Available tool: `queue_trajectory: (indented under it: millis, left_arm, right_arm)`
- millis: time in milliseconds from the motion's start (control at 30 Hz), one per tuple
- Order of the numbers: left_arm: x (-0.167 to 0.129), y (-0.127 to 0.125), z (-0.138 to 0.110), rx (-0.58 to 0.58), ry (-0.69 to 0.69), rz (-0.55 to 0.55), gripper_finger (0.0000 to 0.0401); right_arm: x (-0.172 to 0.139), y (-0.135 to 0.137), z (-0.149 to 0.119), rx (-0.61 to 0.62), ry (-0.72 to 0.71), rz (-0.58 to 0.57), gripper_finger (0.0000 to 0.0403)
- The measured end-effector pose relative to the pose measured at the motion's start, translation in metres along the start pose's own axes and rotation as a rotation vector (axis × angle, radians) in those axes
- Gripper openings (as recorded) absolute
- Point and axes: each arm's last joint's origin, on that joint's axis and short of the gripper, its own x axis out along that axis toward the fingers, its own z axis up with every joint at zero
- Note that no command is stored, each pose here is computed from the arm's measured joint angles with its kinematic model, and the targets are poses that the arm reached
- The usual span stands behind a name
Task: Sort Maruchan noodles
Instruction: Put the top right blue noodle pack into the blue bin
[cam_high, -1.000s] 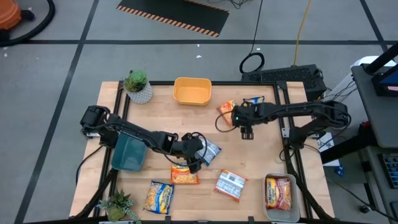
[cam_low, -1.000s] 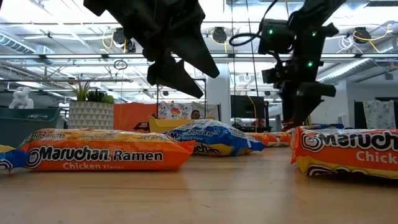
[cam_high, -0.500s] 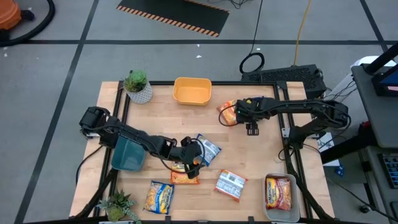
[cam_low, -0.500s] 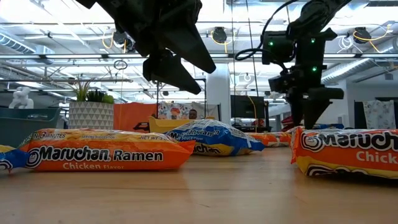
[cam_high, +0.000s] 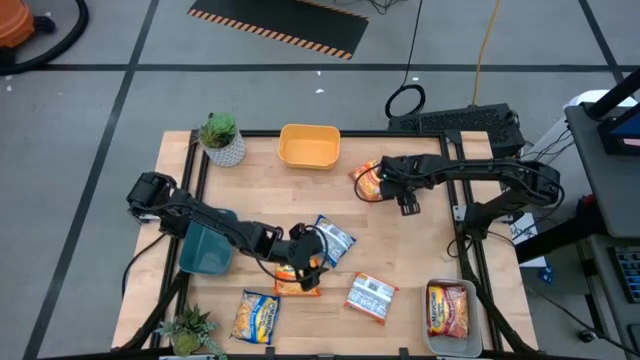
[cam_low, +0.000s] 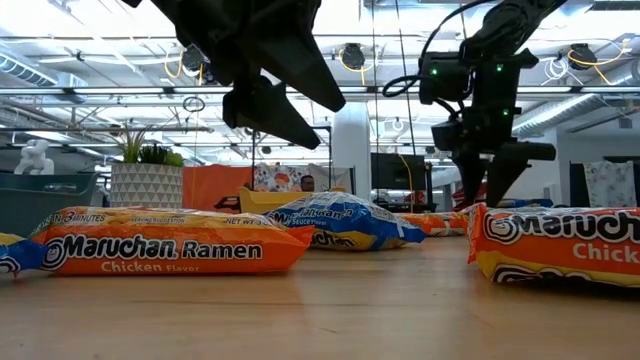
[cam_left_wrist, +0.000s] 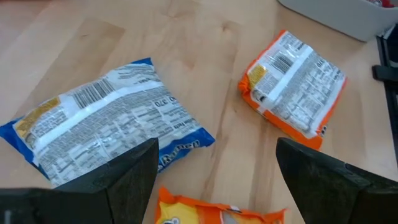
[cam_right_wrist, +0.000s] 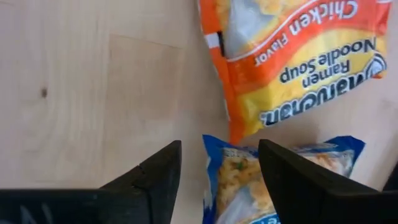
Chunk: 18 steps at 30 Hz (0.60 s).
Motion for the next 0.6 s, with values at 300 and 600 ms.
queue_trajectory:
  millis: [300, 600]
  left_arm:
    - [0.000, 0.000, 0.000, 0.005, -0.001, 0.001, 0.0328]
    - [0.000, 0.000, 0.003, 0.023, -0.021, -0.008, 0.0328]
  right_arm:
    - [0.018, 0.011, -0.013, -0.038, 0.061, -0.008, 0.0177]
    - [0.026, 0.014, -0.018, -0.044, 0.104, -0.071, 0.0097]
